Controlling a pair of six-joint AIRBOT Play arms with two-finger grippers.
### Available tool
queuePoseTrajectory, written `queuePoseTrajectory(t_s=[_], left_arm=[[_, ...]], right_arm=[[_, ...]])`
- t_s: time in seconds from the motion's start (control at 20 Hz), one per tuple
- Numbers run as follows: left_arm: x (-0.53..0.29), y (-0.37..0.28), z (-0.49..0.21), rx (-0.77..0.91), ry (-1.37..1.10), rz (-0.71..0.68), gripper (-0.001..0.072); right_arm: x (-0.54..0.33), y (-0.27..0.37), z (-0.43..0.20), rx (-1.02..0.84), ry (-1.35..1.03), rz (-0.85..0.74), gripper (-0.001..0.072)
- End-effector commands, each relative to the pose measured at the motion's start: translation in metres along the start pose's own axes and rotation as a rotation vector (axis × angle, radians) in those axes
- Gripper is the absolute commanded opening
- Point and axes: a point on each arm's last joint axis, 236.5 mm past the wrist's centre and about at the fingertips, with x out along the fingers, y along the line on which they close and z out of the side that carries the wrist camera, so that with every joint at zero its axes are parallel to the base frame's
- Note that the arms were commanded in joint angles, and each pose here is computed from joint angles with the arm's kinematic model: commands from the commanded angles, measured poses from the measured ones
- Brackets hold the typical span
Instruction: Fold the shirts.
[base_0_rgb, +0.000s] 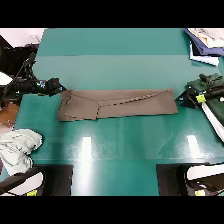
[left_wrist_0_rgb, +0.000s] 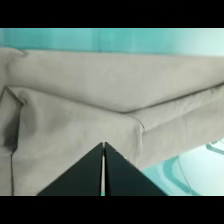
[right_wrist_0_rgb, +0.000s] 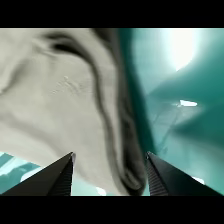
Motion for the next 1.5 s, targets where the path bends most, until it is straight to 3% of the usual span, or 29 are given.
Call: queuePoseTrajectory(t_s=[0.0,0.1,0.2,0.3,0.35,0.5,0.55,0.8,1.15,1.45], left_arm=[[0.002,0.000,-0.008,-0.001,0.035,-0.004,0.0037],[0.002,0.001,-0.008,-0.002,0.035,-0.003,0.0037],[0.002,0.004,-0.009,0.008,0.039,0.010,0.0029],[0.002,0.013,-0.011,0.030,0.048,0.046,0.0029],[0.002,0.015,-0.012,0.036,0.053,0.055,0.0029],[0.003,0.010,-0.022,0.047,0.092,0.047,0.0029],[0.007,0.004,-0.025,0.064,0.104,0.040,0.0029],[0.046,-0.063,-0.051,0.225,0.143,-0.035,0.0028],[0.165,-0.139,-0.097,0.374,0.362,-0.124,0.0027],[0.235,-0.169,-0.106,0.381,0.404,-0.154,0.0028]], right_arm=[[0.019,-0.011,-0.007,-0.027,0.061,0.021,0.0508],[0.031,-0.005,-0.007,-0.054,0.074,0.011,0.0502],[0.039,0.003,0.001,-0.084,0.050,-0.001,0.0430],[0.045,0.020,0.007,-0.111,0.025,0.041,0.0429],[0.046,0.029,0.011,-0.120,0.010,0.069,0.0396],[0.045,0.043,0.017,-0.123,-0.020,0.125,0.0053],[0.044,0.046,0.018,-0.131,-0.026,0.133,0.0025],[0.012,0.086,0.015,-0.238,-0.084,0.134,0.0022],[-0.051,0.245,-0.011,-0.601,-0.151,0.148,0.0021],[-0.050,0.358,-0.064,-0.889,-0.156,0.203,0.0021]])
